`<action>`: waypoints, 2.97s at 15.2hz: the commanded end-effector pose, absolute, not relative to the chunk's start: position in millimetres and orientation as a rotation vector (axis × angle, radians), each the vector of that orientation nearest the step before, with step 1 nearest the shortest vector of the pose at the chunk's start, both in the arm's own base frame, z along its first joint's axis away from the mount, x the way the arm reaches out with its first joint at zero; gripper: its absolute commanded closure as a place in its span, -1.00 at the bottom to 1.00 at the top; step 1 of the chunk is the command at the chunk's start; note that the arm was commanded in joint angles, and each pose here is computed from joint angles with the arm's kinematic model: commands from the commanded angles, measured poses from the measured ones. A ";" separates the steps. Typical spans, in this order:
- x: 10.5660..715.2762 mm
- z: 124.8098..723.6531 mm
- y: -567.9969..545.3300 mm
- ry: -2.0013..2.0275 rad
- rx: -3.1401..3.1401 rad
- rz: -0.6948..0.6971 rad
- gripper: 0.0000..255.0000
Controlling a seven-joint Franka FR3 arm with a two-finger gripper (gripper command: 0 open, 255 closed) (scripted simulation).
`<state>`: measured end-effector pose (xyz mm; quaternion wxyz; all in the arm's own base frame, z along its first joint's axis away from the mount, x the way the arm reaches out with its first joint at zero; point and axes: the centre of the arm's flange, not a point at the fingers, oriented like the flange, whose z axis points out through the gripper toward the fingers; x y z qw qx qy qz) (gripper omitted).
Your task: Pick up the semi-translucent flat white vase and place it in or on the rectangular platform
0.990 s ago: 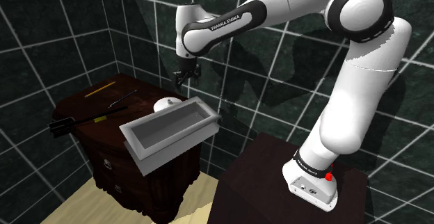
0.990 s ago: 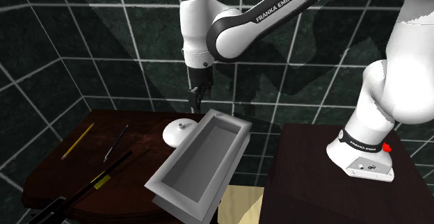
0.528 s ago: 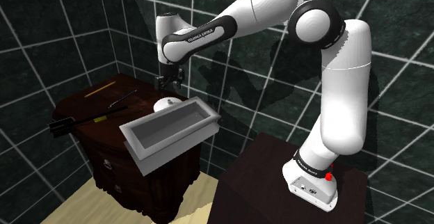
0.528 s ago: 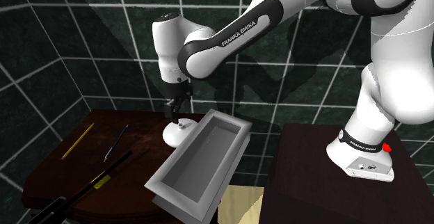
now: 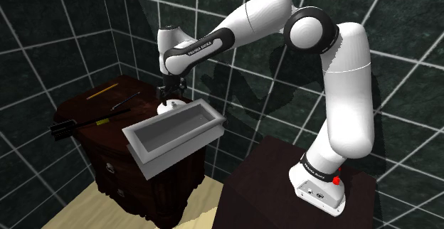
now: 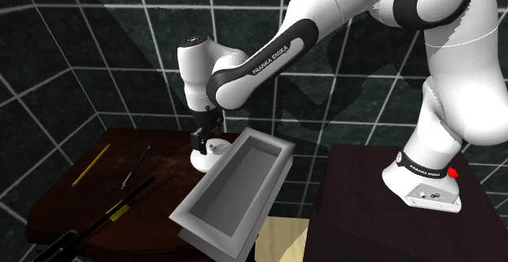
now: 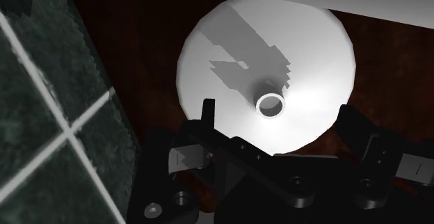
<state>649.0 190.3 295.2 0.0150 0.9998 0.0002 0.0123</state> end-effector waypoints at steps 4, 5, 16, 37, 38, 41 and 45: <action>648.6 291.1 189.6 0.001 3.112 0.039 -1.00; 648.6 291.1 189.6 0.001 3.112 0.039 -1.00; 648.6 291.1 189.6 0.001 3.111 0.039 1.00; 648.6 391.4 189.6 0.001 3.112 0.039 1.00; 648.6 396.7 189.6 0.001 3.112 0.039 1.00; 648.6 412.5 189.6 0.001 3.112 0.039 1.00; 648.6 433.6 189.6 0.001 3.112 0.039 1.00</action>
